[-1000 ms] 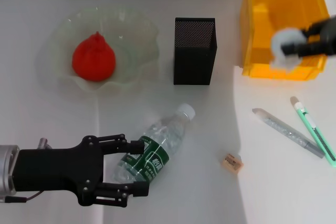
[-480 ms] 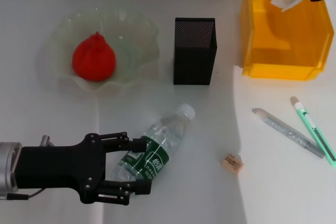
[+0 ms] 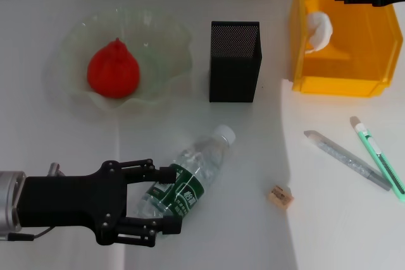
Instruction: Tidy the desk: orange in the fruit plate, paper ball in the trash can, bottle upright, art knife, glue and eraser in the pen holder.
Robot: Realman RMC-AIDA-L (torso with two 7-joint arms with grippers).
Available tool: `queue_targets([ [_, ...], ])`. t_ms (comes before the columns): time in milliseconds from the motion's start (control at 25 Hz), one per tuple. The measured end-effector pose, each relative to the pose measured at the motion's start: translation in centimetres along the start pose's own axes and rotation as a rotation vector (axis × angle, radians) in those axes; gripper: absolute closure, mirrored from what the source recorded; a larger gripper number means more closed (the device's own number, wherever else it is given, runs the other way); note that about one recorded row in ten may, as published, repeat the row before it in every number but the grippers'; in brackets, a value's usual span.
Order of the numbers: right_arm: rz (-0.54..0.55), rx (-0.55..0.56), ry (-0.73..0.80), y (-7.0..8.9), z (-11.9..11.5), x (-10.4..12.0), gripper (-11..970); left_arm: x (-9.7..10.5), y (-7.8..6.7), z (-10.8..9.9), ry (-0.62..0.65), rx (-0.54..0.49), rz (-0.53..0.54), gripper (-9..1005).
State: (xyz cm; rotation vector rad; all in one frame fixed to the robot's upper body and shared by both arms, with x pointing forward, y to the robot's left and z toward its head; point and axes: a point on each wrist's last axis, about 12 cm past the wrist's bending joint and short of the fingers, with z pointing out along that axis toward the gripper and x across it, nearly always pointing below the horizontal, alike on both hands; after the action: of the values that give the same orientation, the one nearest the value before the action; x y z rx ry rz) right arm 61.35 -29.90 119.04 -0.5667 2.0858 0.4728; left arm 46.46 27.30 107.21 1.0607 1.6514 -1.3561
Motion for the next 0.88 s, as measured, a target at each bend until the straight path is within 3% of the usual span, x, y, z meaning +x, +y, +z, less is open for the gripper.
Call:
queue_targets([
  [160, -0.021, -0.057, 0.017, 0.7, -1.1, 0.3, 247, 0.0, 0.0, 0.0, 0.000, 0.000, 0.000, 150],
  [280, -0.049, -0.176, 0.033, 1.6, -2.2, 0.9, 244, 0.0, 0.1, 0.0, 0.002, -0.006, -0.001, 150],
  [400, -0.105, -0.379, 0.062, 2.4, -3.5, 2.4, 245, 0.0, 0.1, 0.0, 0.002, -0.006, -0.001, 150],
  [480, -0.141, -0.556, 0.079, 3.0, -4.3, 4.1, 245, 0.0, 0.3, 0.1, 0.005, -0.016, -0.003, 150],
  [520, -0.141, -0.701, 0.097, 3.2, -4.9, 6.0, 245, 0.0, 0.3, 0.1, 0.005, -0.016, -0.003, 150],
  [560, -0.141, -0.701, 0.097, 3.2, -4.9, 6.0, 245, 0.0, 0.3, 0.1, 0.006, -0.019, -0.007, 150],
  [720, -0.107, -0.832, 0.094, 3.6, -4.9, 9.8, 246, -0.3, 0.8, 0.1, 0.016, -0.042, -0.036, 150],
  [880, -0.086, -0.821, 0.120, 3.6, -5.0, 11.5, 247, -0.7, 1.5, 0.1, 0.032, -0.090, -0.076, 150],
])
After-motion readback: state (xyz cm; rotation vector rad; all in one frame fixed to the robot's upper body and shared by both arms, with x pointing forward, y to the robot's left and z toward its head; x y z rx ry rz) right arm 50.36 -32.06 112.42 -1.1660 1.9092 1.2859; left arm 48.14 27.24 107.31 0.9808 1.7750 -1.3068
